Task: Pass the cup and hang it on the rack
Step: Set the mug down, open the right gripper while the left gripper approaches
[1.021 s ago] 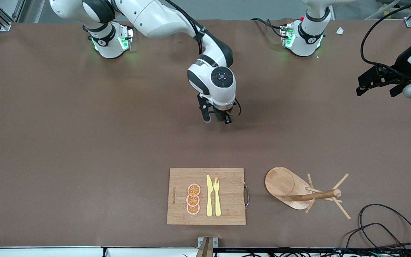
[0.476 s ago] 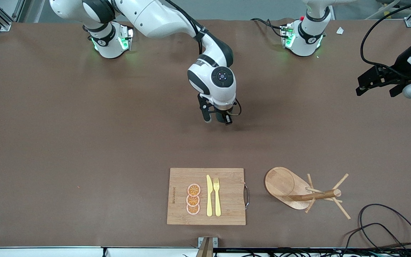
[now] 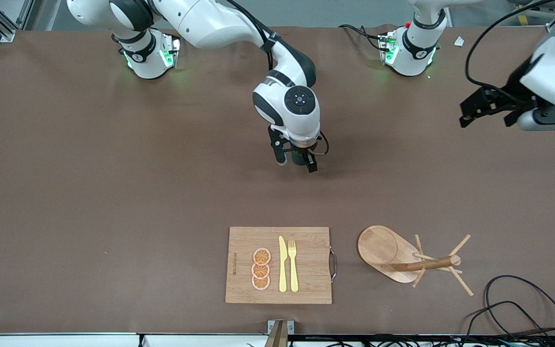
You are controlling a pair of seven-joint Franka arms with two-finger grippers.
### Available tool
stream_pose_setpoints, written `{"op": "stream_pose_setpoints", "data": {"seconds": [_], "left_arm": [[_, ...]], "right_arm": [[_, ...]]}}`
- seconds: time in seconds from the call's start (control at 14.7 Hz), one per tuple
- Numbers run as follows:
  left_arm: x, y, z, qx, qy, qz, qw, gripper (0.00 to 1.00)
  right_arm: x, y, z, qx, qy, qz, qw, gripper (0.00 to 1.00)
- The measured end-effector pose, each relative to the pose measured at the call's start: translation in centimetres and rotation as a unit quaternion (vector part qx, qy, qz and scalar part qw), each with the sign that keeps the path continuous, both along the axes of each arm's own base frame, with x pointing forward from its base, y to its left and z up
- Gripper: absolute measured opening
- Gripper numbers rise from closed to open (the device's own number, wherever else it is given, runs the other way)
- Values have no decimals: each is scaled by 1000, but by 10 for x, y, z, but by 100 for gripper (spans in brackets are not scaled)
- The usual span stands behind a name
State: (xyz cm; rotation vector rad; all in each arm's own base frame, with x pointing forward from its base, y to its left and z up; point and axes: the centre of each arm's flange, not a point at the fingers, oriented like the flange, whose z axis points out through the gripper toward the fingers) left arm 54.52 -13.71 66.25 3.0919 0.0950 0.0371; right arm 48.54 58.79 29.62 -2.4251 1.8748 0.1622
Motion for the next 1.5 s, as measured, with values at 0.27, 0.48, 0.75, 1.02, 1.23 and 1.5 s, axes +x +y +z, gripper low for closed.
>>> {"op": "stream_pose_setpoints", "data": {"seconds": [0.27, 0.48, 0.75, 1.02, 1.23, 1.5], "left_arm": [[-22, -66, -10, 16, 12, 46, 999, 100], [-42, -115, -28, 37, 23, 75, 996, 100], [-73, -177, -66, 60, 16, 127, 990, 100], [-116, -238, -108, 79, -16, 175, 981, 100], [-142, -264, -141, 94, -42, 193, 976, 100], [-185, -298, -191, 97, -85, 209, 969, 100]], "right_arm": [[41, -52, 55, 5, 13, 78, 997, 100], [49, -90, 116, -13, 6, 220, 975, 100], [48, -135, 160, -67, -19, 381, 922, 100], [65, -206, 175, -85, -15, 482, 872, 100], [76, -274, 201, -82, -19, 526, 847, 100], [75, -376, 226, -76, -18, 567, 820, 100]]}}
